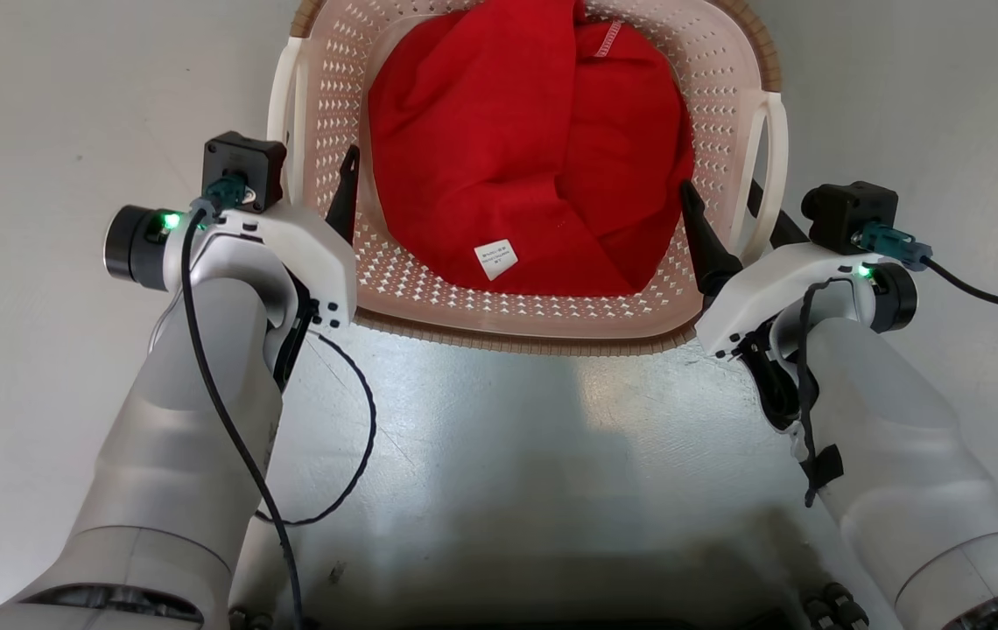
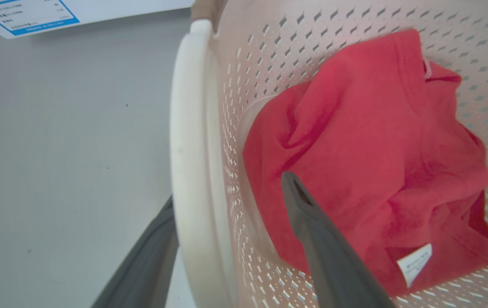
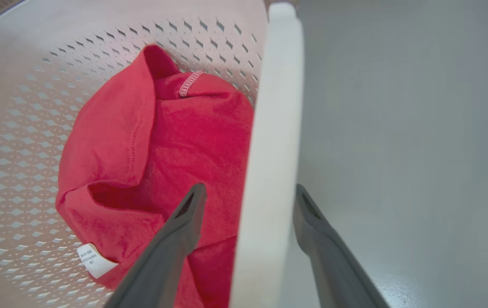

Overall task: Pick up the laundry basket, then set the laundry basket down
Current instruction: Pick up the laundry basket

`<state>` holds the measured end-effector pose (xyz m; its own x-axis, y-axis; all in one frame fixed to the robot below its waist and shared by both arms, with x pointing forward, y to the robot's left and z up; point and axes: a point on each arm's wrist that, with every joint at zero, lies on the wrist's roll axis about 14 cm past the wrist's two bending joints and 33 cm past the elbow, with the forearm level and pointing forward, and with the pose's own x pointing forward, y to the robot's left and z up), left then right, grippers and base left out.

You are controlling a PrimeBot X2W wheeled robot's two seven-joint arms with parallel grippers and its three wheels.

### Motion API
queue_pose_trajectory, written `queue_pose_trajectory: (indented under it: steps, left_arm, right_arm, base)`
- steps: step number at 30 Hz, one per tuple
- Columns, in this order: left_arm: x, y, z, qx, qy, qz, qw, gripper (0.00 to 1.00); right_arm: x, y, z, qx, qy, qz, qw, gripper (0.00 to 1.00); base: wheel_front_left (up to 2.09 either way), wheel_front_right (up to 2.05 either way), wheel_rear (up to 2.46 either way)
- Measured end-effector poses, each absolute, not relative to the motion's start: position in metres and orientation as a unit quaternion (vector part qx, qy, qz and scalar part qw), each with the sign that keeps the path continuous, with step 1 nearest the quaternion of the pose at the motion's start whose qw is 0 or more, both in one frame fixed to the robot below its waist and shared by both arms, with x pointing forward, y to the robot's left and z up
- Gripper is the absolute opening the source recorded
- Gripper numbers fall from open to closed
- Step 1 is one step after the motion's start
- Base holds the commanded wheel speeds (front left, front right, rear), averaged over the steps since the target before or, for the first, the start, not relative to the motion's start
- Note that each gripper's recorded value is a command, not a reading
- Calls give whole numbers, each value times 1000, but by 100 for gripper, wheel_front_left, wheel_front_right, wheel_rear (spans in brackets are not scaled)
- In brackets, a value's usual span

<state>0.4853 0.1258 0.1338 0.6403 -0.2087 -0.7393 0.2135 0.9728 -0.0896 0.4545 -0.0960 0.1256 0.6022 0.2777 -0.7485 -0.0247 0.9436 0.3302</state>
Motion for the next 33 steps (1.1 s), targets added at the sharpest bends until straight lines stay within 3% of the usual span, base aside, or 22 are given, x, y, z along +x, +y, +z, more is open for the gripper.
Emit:
queue_pose_trajectory:
  steps: [3, 5, 13, 17, 19, 20, 21, 22, 23, 33]
  left_arm:
    - [488, 125, 134, 4, 405, -119, 906, 100]
    - [489, 125, 134, 5, 405, -120, 906, 100]
    - [490, 122, 134, 7, 404, -126, 906, 100]
    - [492, 120, 134, 6, 402, -127, 907, 100]
    - [492, 120, 134, 5, 402, -126, 907, 66]
    - [491, 121, 133, 4, 405, -125, 906, 26]
    - [490, 121, 132, 2, 407, -124, 905, 0]
    - [489, 126, 131, 6, 409, -121, 905, 0]
    - [489, 126, 131, 6, 409, -121, 905, 0]
    - [479, 123, 136, -20, 425, -104, 899, 0]
  right_arm:
    - [453, -96, 124, 149, 440, 82, 882, 95]
    - [454, -95, 124, 150, 440, 82, 881, 85]
    - [458, -95, 125, 152, 436, 82, 883, 90]
    - [458, -96, 125, 151, 437, 82, 883, 87]
    - [458, -97, 125, 151, 436, 81, 883, 77]
    - [459, -97, 125, 150, 436, 81, 884, 46]
    - [459, -97, 125, 148, 436, 82, 884, 36]
    - [460, -102, 124, 145, 435, 77, 885, 8]
    - [460, -102, 124, 145, 435, 77, 885, 0]
    - [467, -105, 134, 131, 424, 78, 893, 0]
  base:
    - [0, 0, 0]
    - [0, 0, 0]
    - [0, 0, 0]
    - [0, 0, 0]
    - [0, 0, 0]
    - [0, 0, 0]
    - [0, 0, 0]
    - [0, 0, 0]
    - [0, 0, 0]
    - [0, 0, 0]
